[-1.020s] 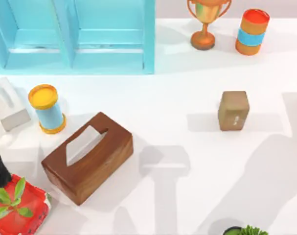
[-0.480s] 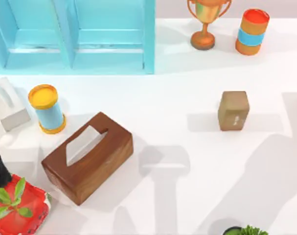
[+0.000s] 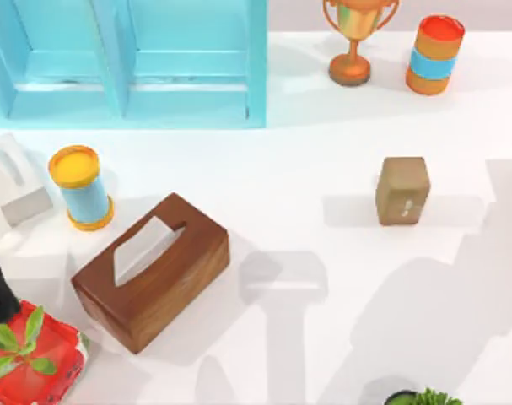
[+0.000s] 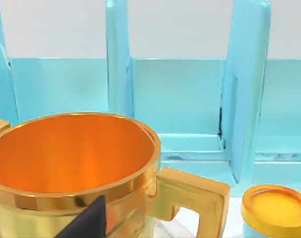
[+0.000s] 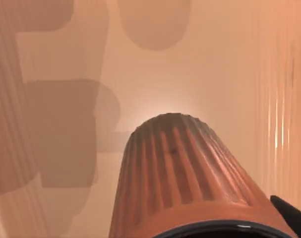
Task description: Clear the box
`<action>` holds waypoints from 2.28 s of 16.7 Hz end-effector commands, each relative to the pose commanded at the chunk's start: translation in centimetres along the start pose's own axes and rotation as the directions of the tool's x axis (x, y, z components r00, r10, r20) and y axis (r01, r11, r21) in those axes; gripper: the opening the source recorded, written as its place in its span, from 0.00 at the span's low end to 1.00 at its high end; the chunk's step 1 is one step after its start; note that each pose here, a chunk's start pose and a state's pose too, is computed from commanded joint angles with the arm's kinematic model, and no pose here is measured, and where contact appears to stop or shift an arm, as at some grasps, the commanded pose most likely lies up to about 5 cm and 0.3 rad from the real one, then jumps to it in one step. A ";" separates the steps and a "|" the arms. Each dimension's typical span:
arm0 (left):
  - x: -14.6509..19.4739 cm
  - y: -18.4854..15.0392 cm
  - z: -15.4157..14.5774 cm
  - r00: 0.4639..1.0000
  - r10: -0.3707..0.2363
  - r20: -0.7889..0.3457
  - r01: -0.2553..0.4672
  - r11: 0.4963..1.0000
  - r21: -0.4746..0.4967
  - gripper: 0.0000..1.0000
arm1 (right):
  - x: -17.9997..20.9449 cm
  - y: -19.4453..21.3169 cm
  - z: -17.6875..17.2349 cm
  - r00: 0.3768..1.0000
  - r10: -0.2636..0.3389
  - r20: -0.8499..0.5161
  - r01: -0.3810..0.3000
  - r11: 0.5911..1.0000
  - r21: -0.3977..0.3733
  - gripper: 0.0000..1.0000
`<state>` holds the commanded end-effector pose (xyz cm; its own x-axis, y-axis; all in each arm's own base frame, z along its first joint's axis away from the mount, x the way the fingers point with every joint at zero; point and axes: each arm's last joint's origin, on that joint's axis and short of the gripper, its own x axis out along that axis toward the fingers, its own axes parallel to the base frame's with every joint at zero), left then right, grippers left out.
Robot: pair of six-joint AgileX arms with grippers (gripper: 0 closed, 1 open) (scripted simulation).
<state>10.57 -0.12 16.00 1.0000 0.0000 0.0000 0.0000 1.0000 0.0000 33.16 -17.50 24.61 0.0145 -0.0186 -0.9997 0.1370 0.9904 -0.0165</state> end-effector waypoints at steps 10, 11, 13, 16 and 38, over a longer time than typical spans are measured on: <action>0.0 0.0 0.0 1.000 0.000 0.000 0.000 1.000 0.000 1.00 | -4.5 1.4 2.1 1.000 0.022 -0.011 -0.023 0.995 -0.096 0.00; 0.0 0.0 0.0 1.000 0.000 0.000 0.000 1.000 0.000 1.00 | -4.4 1.5 2.3 1.000 0.022 -0.013 -0.024 0.995 -0.101 0.00; 0.0 0.0 0.0 1.000 0.000 0.000 0.000 1.000 0.000 1.00 | -4.4 1.5 2.3 1.000 0.022 -0.013 -0.024 0.995 -0.101 0.00; 0.0 0.0 0.0 1.000 0.000 0.000 0.000 1.000 0.000 1.00 | -4.3 1.4 2.3 1.000 0.022 -0.014 -0.023 0.995 -0.094 0.00; 0.0 0.0 0.0 1.000 0.000 0.000 0.000 1.000 0.000 1.00 | 4.1 30.9 -4.6 0.999 -0.041 0.006 0.041 0.995 -0.090 0.00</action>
<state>10.57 -0.12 16.00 1.0000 0.0000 0.0000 0.0000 1.0000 0.0000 32.91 13.63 19.92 0.0149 -0.0597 -0.9981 0.0473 0.9971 -0.0590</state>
